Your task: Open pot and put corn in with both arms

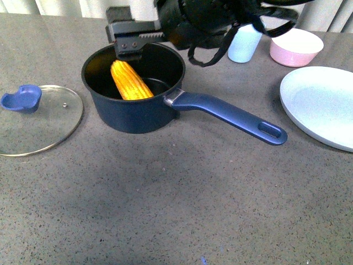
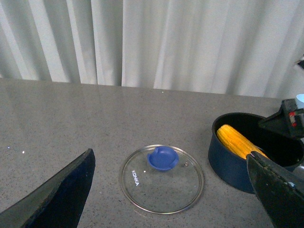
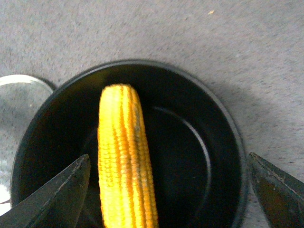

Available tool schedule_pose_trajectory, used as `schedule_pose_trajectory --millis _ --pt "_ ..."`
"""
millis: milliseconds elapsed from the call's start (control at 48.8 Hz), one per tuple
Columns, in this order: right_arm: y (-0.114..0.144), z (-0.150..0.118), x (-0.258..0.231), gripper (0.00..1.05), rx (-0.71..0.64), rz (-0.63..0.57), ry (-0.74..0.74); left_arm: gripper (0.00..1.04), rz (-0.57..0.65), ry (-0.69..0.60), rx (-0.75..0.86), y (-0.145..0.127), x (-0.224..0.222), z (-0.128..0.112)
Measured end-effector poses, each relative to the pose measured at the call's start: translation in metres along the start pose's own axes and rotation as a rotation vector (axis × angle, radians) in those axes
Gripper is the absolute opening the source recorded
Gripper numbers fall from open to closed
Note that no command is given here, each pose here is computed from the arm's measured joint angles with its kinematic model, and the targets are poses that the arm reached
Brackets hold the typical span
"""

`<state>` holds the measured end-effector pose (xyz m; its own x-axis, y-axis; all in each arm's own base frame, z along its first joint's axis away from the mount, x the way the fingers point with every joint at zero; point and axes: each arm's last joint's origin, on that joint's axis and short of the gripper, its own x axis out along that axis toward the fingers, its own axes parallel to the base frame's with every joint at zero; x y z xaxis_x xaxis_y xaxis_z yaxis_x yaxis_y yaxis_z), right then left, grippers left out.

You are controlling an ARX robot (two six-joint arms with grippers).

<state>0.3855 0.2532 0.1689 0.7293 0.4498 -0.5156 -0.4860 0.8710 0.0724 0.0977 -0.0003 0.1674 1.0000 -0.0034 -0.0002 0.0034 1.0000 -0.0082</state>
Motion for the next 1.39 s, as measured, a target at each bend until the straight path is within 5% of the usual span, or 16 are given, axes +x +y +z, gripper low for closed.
schedule_pose_trajectory --millis 348,840,1045,1394 --pt "-0.050 0.024 -0.098 0.96 0.114 -0.204 -0.284 0.96 0.000 0.000 0.000 0.000 0.000 0.000" --pt "-0.077 -0.008 -0.210 0.96 0.230 -0.395 -0.474 0.96 0.000 0.000 0.000 0.000 0.000 0.000" --pt "-0.091 -0.057 -0.235 0.55 0.096 -0.495 -0.558 0.96 0.000 0.000 0.000 0.000 0.000 0.000" --pt "-0.099 -0.110 -0.262 0.02 0.075 -0.507 -0.539 0.96 0.000 0.000 0.000 0.000 0.000 0.000"
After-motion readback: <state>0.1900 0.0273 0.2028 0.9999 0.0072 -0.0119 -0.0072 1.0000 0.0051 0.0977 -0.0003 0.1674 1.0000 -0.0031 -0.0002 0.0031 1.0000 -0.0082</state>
